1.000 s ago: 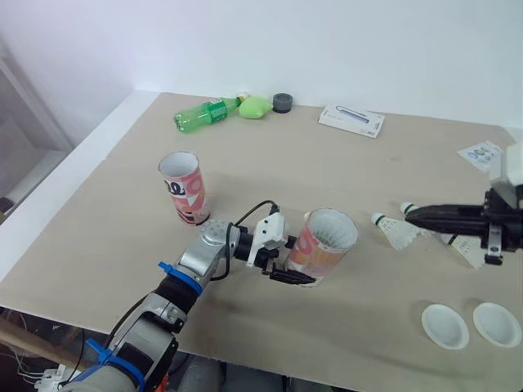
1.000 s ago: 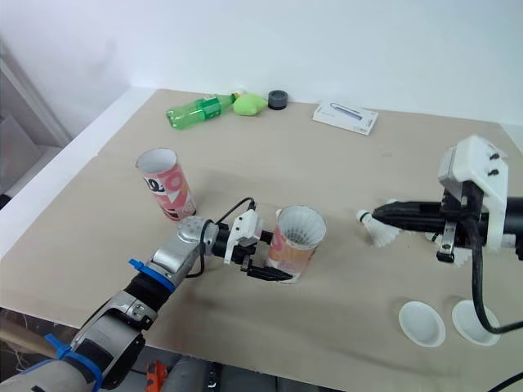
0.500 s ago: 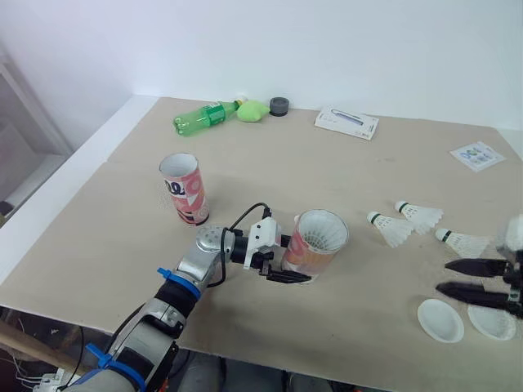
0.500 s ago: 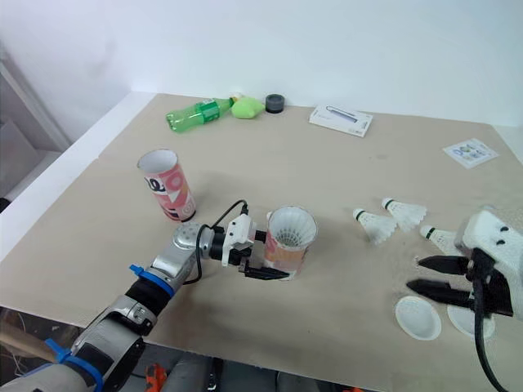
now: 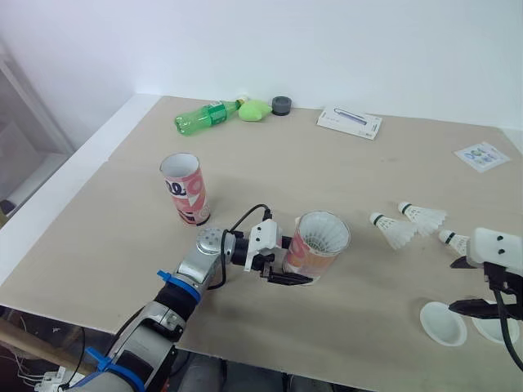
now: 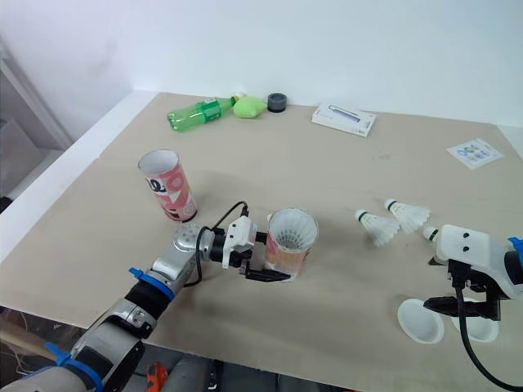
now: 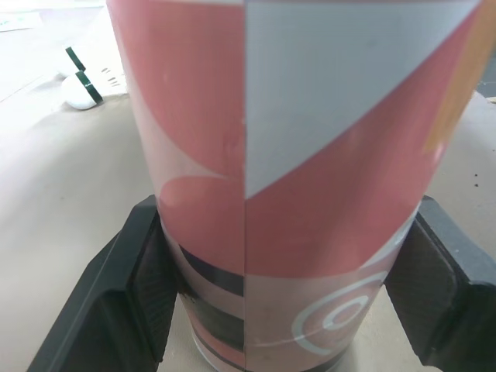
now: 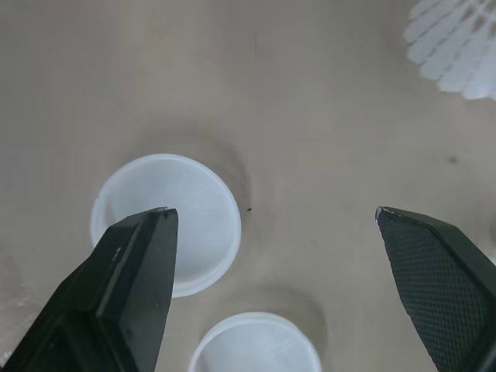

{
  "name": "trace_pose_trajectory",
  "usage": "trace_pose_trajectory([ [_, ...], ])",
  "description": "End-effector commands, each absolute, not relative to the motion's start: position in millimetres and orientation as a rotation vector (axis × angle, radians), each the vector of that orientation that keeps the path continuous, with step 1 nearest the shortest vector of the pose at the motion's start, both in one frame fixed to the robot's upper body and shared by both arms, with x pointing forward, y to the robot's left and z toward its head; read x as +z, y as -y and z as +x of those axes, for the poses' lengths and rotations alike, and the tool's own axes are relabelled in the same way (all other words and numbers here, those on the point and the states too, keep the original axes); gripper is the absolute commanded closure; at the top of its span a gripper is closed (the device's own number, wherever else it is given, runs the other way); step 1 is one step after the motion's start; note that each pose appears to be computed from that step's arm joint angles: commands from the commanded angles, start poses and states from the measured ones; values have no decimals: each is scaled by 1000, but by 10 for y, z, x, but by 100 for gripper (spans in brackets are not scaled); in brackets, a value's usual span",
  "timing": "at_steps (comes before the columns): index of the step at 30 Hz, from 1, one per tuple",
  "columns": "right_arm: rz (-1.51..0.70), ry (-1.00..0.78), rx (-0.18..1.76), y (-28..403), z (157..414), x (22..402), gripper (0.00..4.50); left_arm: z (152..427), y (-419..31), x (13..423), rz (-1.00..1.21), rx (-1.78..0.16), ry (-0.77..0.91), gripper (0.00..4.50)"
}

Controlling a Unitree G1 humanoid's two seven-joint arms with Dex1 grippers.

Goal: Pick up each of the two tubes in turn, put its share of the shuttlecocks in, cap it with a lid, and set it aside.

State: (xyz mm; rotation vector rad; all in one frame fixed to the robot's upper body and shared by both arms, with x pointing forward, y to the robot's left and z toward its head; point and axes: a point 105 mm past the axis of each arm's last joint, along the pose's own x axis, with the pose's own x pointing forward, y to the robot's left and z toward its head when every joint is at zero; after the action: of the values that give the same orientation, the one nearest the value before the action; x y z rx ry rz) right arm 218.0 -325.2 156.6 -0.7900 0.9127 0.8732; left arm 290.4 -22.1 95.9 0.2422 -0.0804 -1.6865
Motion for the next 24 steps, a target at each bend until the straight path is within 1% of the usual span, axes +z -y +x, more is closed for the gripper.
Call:
trace_pose_trajectory([
  [1,-790,-924,895,3268,2212,1551,12,2832,197,773,288,-1704,-9,119],
  [5,-725,-900,927,3183,2256,1558,12,2834,179,781,300,-1692,-8,119],
  [9,-745,-914,936,3204,2259,1511,12,2843,155,773,306,-1678,-14,119],
  [16,-783,-957,927,3270,2253,1274,12,2839,124,750,305,-1671,-27,119],
  [22,-759,-961,914,3285,2278,1154,12,2846,91,739,319,-1665,-30,119],
  [24,-749,-966,921,3286,2263,1137,62,2856,87,750,321,-1663,-27,119],
])
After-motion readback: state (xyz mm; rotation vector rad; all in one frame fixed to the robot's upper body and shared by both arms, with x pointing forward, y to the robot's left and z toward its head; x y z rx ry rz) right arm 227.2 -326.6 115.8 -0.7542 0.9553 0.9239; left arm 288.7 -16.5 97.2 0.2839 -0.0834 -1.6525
